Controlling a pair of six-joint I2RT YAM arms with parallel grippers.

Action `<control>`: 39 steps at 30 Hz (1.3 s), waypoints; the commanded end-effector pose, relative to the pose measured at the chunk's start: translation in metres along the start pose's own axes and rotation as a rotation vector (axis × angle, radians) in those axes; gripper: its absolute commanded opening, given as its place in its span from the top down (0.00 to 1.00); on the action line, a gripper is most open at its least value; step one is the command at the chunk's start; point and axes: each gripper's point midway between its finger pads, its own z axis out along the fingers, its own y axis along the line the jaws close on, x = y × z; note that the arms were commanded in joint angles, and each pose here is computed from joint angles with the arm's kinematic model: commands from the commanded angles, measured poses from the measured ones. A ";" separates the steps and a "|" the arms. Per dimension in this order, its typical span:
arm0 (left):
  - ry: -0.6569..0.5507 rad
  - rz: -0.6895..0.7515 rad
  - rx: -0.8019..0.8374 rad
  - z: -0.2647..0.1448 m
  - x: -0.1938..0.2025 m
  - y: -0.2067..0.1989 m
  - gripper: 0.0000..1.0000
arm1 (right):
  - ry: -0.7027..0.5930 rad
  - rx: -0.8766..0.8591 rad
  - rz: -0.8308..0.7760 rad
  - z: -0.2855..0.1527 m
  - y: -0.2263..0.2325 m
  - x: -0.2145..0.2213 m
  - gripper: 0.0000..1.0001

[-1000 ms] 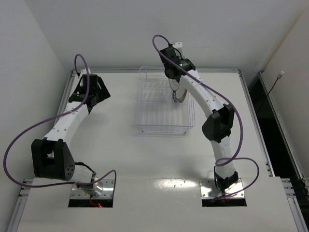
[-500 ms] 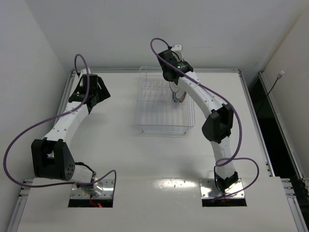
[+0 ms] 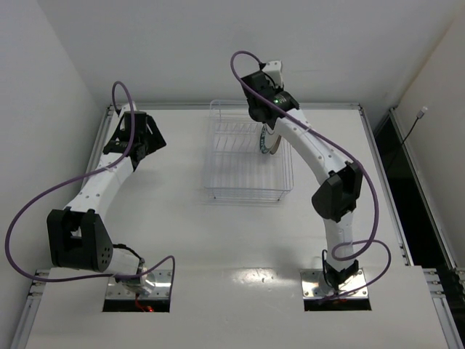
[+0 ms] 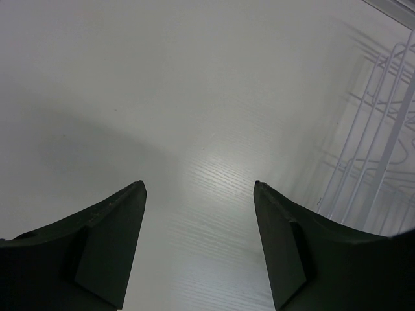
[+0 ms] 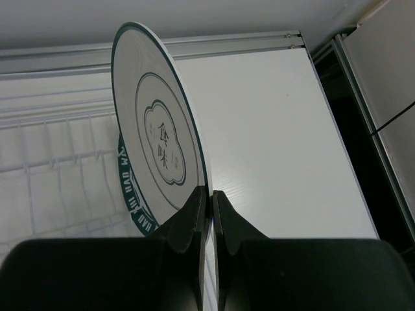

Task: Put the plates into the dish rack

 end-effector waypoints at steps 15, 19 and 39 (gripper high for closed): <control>-0.041 -0.019 0.034 -0.007 -0.018 -0.012 0.36 | -0.014 -0.030 0.005 0.012 0.026 0.003 1.00; -0.041 -0.019 0.034 -0.008 -0.019 -0.012 0.36 | 0.017 -0.043 -0.029 0.019 0.035 0.018 1.00; -0.046 -0.017 0.005 -0.005 -0.019 -0.008 0.34 | 0.153 -0.345 0.003 -0.023 0.046 0.039 0.59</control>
